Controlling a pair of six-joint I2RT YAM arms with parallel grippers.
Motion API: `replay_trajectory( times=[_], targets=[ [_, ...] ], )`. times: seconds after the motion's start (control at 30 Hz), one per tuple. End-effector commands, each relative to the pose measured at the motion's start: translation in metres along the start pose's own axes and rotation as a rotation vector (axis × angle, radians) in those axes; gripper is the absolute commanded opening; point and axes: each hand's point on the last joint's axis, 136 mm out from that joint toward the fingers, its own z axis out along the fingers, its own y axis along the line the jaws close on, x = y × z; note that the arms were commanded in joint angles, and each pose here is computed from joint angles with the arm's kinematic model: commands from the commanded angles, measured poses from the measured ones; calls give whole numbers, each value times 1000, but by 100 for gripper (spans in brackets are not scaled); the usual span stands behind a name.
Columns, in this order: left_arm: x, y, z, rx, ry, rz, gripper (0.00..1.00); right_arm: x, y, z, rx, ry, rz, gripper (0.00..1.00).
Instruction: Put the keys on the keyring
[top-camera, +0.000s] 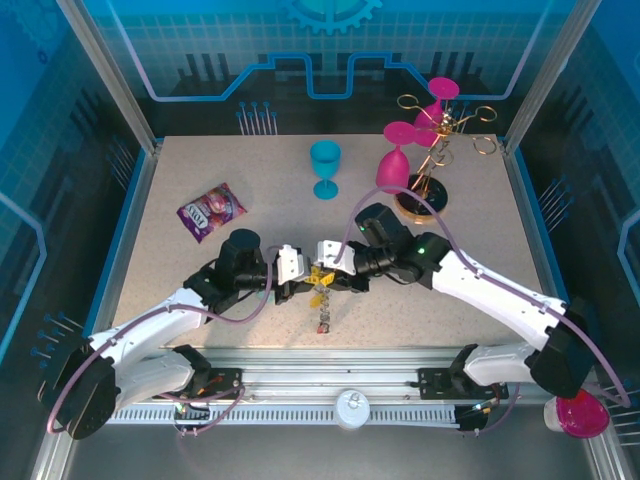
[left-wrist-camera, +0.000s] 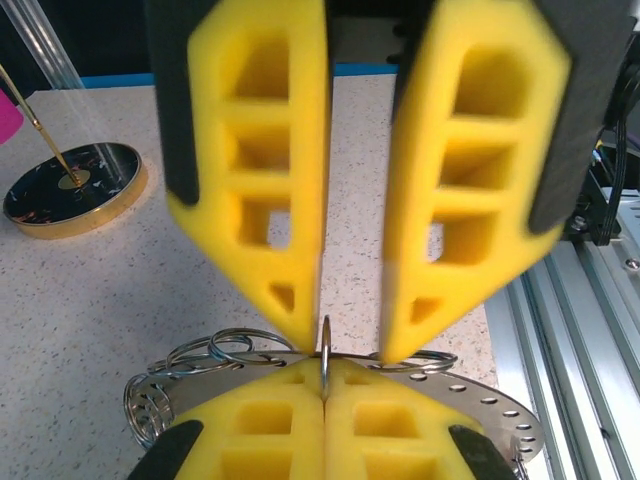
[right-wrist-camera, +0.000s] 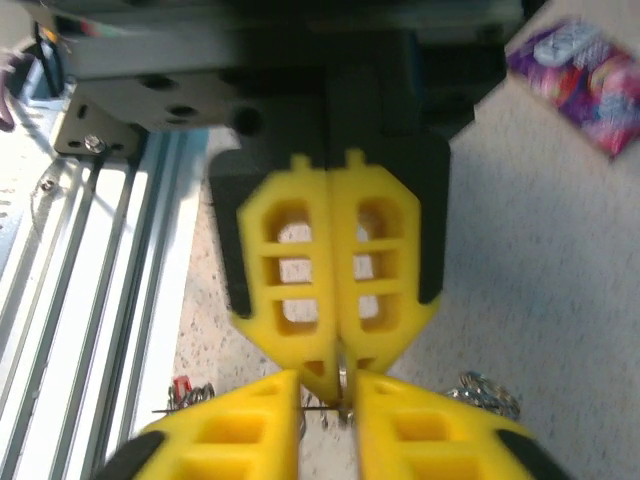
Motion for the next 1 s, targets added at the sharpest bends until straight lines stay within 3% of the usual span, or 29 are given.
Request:
replay_trajectory(
  times=[0.0,0.7,0.83,0.97],
  targets=[
    [-27,5,-5,-29,-74,89,0,-12,-2,-18,6,-151,34,26],
    [-34,-2,-6,3,-114,90,0,-9,-5,-9,8,-190,30,23],
    [-35,-3,-7,9,-120,94,0,-10,-5,-7,-1,-188,25,15],
    [-35,-3,-7,9,-119,93,0,-12,-2,-6,-16,-187,18,1]
  ],
)
